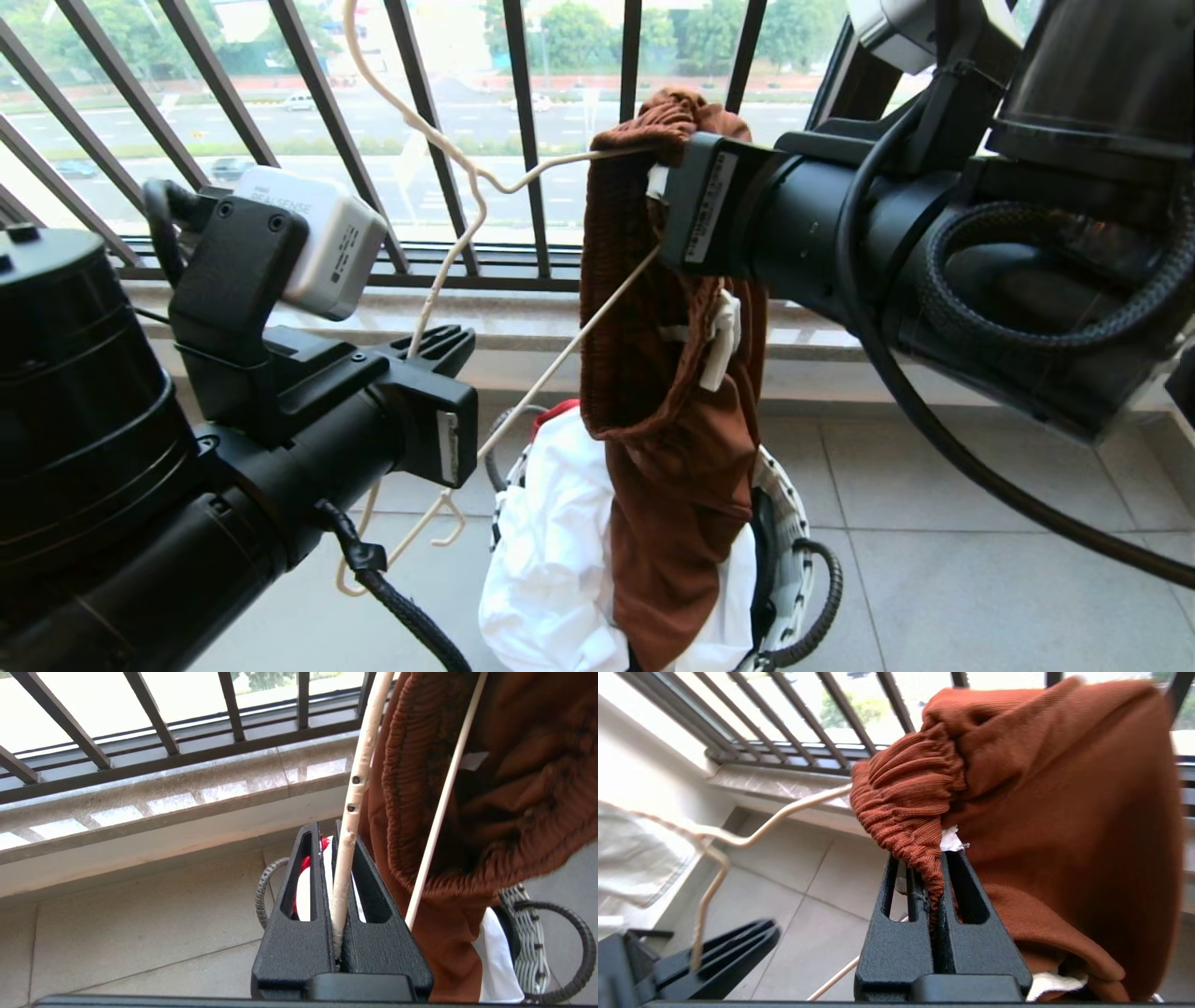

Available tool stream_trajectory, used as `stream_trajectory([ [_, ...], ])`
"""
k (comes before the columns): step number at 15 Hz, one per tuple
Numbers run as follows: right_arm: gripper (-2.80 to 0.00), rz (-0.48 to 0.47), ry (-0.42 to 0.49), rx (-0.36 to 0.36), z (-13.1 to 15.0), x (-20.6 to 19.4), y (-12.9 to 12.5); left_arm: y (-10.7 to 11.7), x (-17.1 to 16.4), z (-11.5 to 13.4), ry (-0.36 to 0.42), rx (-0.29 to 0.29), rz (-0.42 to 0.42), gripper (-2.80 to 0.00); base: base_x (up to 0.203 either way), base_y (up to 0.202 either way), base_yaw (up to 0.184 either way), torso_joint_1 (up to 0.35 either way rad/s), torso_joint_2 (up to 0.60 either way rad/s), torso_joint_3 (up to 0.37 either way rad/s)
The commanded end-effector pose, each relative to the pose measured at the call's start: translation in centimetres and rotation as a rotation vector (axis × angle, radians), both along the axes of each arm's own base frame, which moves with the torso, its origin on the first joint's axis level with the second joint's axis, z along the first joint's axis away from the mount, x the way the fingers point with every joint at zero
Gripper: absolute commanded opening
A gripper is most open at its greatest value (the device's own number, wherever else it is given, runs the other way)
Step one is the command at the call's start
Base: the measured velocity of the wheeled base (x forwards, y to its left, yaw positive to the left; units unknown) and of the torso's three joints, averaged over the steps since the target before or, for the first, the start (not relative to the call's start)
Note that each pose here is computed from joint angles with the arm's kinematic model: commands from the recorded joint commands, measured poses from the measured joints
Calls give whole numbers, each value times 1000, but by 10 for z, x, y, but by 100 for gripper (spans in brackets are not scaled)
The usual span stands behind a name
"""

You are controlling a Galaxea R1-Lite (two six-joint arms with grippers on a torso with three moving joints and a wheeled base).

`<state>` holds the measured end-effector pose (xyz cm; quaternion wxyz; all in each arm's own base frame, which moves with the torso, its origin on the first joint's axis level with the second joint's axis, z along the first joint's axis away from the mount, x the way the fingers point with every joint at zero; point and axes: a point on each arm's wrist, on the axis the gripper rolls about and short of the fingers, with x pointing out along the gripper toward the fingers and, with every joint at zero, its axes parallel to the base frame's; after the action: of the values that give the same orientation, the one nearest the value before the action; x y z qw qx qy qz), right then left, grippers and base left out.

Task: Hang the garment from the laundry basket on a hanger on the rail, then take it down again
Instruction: Hang the clothes on the clothes rack

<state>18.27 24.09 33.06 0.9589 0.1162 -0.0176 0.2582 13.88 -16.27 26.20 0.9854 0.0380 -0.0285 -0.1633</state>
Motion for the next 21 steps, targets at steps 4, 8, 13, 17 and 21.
stream_trajectory([
  [4,-280,50,39,-49,-21,-4,22,-29,22,-23,-18,-22,29,-280,0,0,0,0,0,0],
  [8,-280,50,57,-79,-32,2,31,-46,22,-35,-35,-55,13,-280,0,0,0,0,0,0],
  [13,-280,42,54,-121,-38,4,32,-56,26,-40,-69,-101,2,-280,0,0,0,0,0,0],
  [17,-280,42,46,-114,-34,2,29,-57,27,-41,-80,-122,2,-280,0,0,0,0,0,0],
  [21,-280,43,36,-133,-34,0,27,-62,30,-42,-111,-162,0,-280,0,0,0,0,0,0],
])
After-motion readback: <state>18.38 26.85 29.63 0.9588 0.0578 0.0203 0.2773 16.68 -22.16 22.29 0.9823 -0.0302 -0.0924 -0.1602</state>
